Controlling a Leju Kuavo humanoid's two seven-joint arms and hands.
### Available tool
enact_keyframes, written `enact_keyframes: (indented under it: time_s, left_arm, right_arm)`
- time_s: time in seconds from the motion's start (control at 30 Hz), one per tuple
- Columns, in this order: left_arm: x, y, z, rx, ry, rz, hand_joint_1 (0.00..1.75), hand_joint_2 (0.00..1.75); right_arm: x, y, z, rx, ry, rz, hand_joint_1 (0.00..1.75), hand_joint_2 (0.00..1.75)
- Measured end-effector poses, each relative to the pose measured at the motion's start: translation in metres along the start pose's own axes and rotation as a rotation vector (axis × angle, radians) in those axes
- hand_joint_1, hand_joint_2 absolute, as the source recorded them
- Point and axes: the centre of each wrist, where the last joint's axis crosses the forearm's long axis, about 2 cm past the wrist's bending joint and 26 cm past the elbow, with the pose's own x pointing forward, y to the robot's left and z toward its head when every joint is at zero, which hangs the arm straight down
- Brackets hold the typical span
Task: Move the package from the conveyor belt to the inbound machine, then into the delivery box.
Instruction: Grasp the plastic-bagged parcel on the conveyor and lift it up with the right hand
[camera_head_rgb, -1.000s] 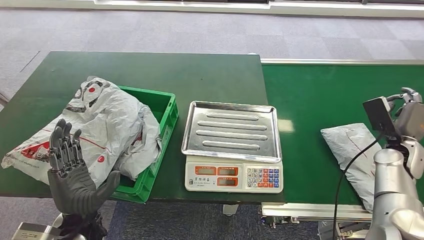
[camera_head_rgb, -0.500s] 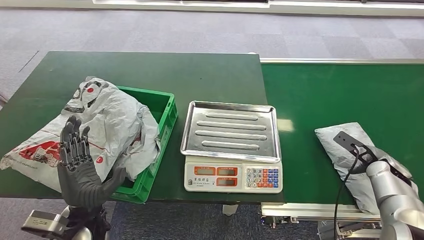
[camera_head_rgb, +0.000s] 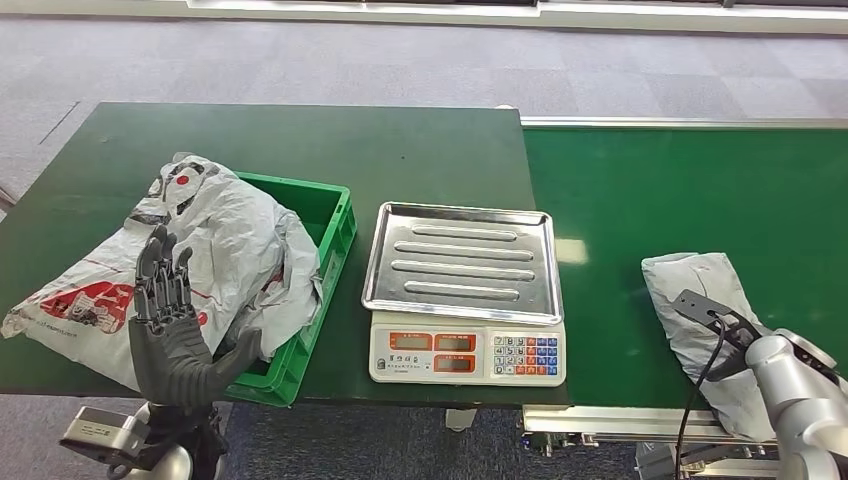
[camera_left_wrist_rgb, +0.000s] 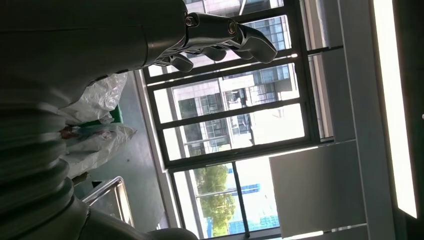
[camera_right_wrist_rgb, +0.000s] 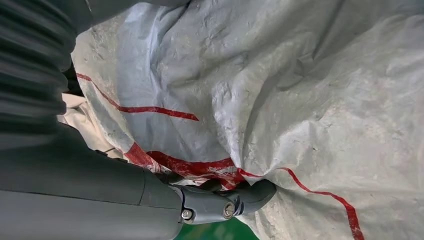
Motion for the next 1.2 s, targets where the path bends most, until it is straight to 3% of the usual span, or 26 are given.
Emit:
enact_keyframes:
  time_s: [0.03, 0.07, 0.4, 0.6, 0.67, 0.77, 0.83, 0.97, 1.03, 1.1, 1.13, 1.2]
  left_arm:
    - [0.0, 0.0, 0.0, -0.001, 0.001, 0.0, 0.0, 1.75]
    - [-0.001, 0.0, 0.0, -0.002, 0.002, -0.001, 0.0, 1.75]
    - [-0.001, -0.002, -0.001, -0.014, 0.01, -0.006, 0.0, 1.75]
    - [0.0, -0.001, 0.004, -0.015, 0.014, -0.005, 0.0, 1.75]
    - [0.003, 0.0, 0.007, -0.008, 0.013, -0.006, 0.0, 1.75]
    - [0.01, 0.002, 0.011, 0.007, 0.0, -0.007, 0.0, 1.75]
    - [0.013, 0.003, 0.012, 0.014, -0.008, -0.006, 0.0, 1.75]
    - [0.015, 0.003, 0.012, 0.025, -0.017, -0.008, 0.0, 1.75]
    - [0.014, 0.002, 0.009, 0.029, -0.026, -0.007, 0.0, 1.75]
    - [0.012, 0.002, 0.004, 0.03, -0.043, 0.0, 0.0, 1.75]
    - [0.01, 0.001, 0.001, 0.027, -0.052, 0.005, 0.0, 1.75]
    - [0.006, 0.0, -0.006, 0.014, -0.07, 0.014, 0.0, 1.75]
  right_arm:
    - [-0.001, 0.001, 0.0, 0.008, 0.001, -0.002, 1.64, 1.75]
    - [-0.002, 0.002, -0.001, 0.014, 0.0, -0.004, 1.75, 1.75]
    - [-0.008, 0.008, -0.003, 0.014, -0.034, -0.018, 1.75, 1.75]
    - [-0.009, 0.009, -0.004, -0.096, -0.087, -0.047, 1.75, 1.75]
    - [-0.004, 0.006, -0.002, -0.257, -0.21, -0.09, 1.75, 1.75]
    - [0.018, -0.009, 0.008, -0.678, -0.505, -0.183, 1.75, 1.75]
    - [0.035, -0.02, 0.019, -0.893, -0.629, -0.248, 1.75, 1.75]
    - [0.064, -0.025, 0.04, -1.113, -0.859, -0.458, 1.75, 1.75]
    - [0.083, -0.023, 0.054, -1.131, -1.007, -0.604, 1.75, 1.75]
    - [0.109, -0.023, 0.072, -1.015, -1.189, -0.692, 1.75, 1.75]
    - [0.125, -0.024, 0.083, -0.903, -1.286, -0.664, 1.75, 1.75]
    - [0.159, -0.023, 0.104, -0.655, -1.426, -0.468, 1.75, 1.75]
